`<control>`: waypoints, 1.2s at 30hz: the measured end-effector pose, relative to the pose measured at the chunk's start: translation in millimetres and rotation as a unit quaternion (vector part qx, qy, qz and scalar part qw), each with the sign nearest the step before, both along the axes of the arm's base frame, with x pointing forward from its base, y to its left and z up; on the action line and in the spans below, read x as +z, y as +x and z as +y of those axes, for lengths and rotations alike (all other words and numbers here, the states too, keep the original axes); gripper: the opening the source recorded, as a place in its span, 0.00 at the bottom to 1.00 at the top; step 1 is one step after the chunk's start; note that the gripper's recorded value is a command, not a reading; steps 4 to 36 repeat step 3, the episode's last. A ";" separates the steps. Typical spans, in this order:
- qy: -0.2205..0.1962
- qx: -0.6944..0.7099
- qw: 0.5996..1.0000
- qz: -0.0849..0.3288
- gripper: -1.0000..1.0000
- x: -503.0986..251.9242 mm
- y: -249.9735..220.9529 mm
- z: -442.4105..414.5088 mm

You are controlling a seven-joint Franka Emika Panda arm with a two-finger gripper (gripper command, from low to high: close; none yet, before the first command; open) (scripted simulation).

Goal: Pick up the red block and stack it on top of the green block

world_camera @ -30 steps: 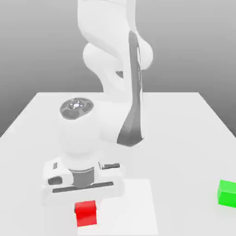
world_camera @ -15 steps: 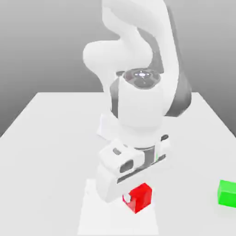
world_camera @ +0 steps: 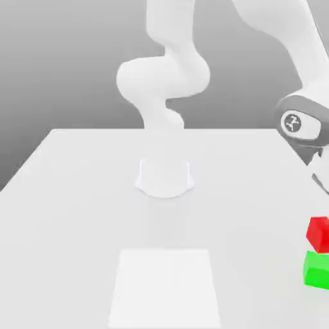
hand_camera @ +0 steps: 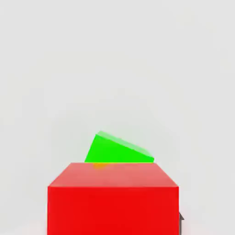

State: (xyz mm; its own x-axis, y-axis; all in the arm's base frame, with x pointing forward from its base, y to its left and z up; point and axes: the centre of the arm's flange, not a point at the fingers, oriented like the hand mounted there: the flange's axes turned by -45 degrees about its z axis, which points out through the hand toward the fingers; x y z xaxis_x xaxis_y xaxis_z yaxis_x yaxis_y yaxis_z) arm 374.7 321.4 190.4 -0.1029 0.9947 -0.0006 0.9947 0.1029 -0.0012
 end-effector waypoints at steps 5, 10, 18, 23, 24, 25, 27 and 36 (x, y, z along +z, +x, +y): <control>0.000 0.000 1.000 0.000 1.00 0.0 0.0 0.0; 0.000 0.000 1.000 0.000 1.00 0.0 0.0 0.0; 0.000 0.000 1.000 0.000 1.00 0.0 0.0 0.0; 0.000 0.000 1.000 0.000 1.00 0.0 0.0 0.0; 0.000 0.000 1.000 0.000 1.00 0.0 0.0 0.0; 0.000 0.000 1.000 0.000 1.00 0.0 0.0 0.0; 0.000 0.000 1.000 0.000 1.00 0.0 0.0 0.0; 0.000 0.000 1.000 0.000 1.00 0.0 0.0 0.0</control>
